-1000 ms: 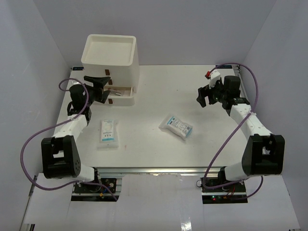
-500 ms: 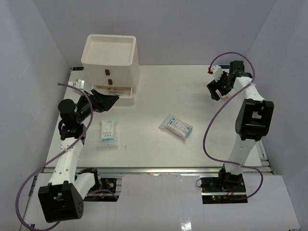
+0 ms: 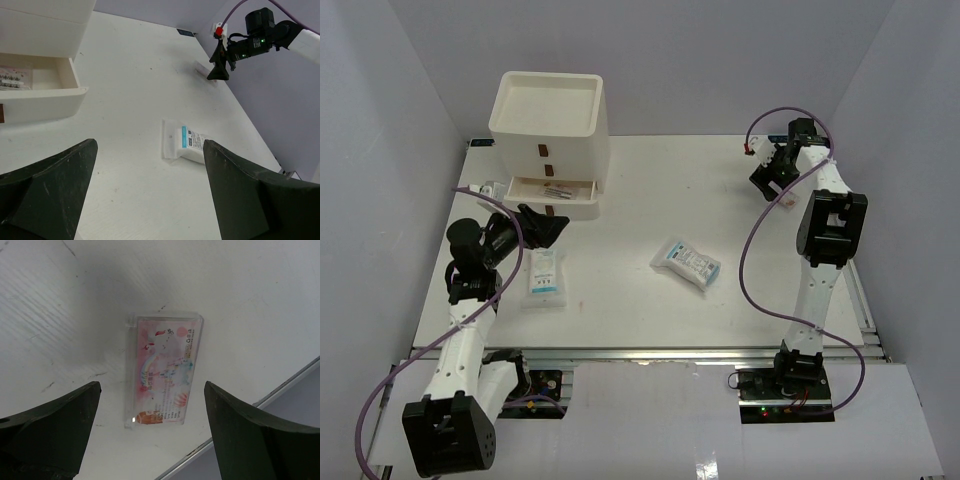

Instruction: Organize the makeup

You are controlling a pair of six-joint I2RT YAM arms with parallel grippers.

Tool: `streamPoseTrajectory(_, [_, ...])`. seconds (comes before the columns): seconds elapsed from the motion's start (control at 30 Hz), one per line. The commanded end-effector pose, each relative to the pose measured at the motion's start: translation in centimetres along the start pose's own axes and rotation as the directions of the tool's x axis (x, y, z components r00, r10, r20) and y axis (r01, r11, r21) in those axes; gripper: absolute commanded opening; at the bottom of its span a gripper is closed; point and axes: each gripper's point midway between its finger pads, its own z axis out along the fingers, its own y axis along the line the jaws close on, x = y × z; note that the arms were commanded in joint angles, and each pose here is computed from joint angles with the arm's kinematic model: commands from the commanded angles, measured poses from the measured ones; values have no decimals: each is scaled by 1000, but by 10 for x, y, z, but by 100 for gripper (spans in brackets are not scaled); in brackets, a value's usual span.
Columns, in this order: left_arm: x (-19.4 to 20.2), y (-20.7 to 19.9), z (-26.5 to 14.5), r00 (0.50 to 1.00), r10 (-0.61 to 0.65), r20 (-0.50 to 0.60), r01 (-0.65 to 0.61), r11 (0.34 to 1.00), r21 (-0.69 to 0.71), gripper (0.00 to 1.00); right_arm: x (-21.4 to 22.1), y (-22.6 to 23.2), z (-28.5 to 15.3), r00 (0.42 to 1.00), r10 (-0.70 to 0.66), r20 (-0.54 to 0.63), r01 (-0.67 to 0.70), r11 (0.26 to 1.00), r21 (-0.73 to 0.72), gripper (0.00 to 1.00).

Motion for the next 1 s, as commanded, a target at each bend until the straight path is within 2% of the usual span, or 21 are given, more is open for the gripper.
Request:
streamPoseTrajectory(0.0, [-5,-3,-3,998,52,17,-52,999,-2,98,9,-14,1,997,-51,-59,52,999,14,92])
streamPoseTrajectory(0.3, [-6,-1,-4,998,65,21,-65,998,-17,98,25,-30,13,995,-63,-73,65,998,23,95])
streamPoseTrajectory(0.6, [-6,2,-4,998,67,21,-67,997,-32,98,48,-22,26,994,-68,-82,62,995,-73,99])
streamPoseTrajectory(0.97, [-7,3,-4,997,68,23,-67,997,-41,98,57,7,17,976,-196,-91,171,958,-229,81])
